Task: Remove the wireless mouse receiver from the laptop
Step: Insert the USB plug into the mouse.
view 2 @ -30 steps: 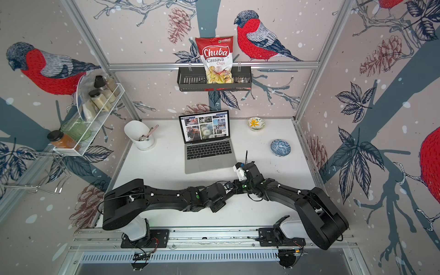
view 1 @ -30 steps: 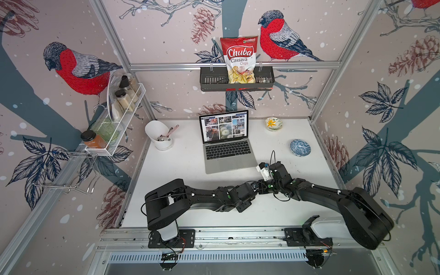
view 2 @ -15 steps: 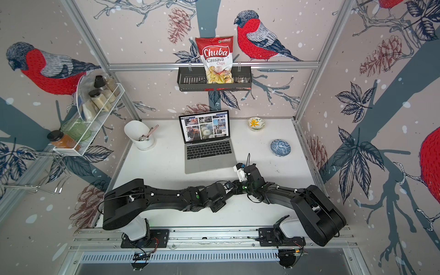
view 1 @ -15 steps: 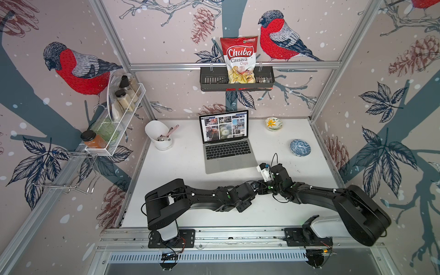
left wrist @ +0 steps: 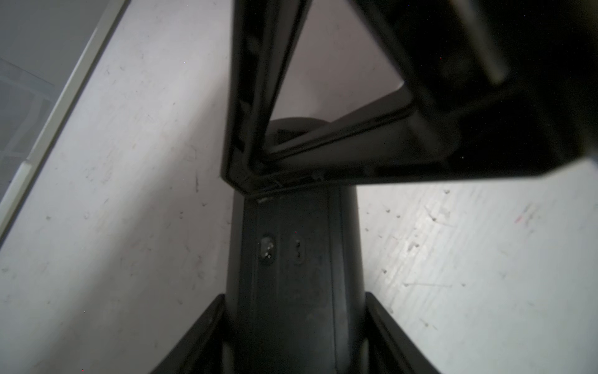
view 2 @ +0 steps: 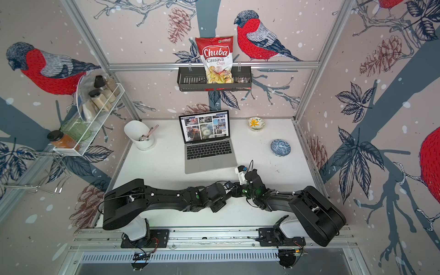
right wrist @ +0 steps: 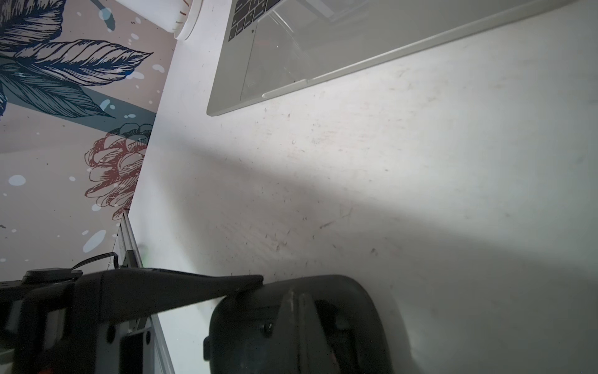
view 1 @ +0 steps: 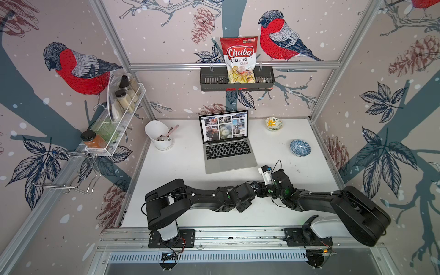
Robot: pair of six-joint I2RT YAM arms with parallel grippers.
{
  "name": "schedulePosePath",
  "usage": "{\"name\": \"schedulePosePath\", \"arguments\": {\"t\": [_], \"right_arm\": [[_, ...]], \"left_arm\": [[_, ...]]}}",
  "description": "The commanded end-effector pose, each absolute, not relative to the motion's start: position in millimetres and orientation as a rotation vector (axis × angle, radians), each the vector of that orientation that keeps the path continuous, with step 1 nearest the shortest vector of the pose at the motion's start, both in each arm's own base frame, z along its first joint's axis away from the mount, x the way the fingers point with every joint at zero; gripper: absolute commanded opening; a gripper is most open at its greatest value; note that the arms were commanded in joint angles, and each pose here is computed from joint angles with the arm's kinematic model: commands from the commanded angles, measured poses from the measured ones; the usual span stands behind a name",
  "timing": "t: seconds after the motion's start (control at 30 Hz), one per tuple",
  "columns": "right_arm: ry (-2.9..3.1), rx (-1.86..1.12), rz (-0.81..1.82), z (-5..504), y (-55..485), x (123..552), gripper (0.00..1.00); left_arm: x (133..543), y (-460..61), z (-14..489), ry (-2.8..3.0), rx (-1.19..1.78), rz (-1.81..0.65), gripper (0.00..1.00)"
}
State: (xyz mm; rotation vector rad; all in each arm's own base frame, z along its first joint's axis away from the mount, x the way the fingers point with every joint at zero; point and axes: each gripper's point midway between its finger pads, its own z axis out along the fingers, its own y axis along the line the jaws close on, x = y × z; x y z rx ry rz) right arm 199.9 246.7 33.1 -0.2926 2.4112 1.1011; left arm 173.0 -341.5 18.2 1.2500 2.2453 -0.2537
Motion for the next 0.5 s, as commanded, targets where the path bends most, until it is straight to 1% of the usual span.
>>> {"name": "schedulePosePath", "arguments": {"t": [0.0,0.27,0.47], "right_arm": [[2.625,-0.21,0.954,-7,222,176,0.0],[2.608,-0.148,0.928,-11,212,171,0.0],[2.567,-0.152,0.907,-1,212,185,0.0]], "left_arm": [[165,-322,2,2.299,1.323,-0.171,0.64],[169,-317,3,2.286,1.308,-0.148,0.64],[172,-316,4,2.268,1.305,-0.14,0.64]]}}
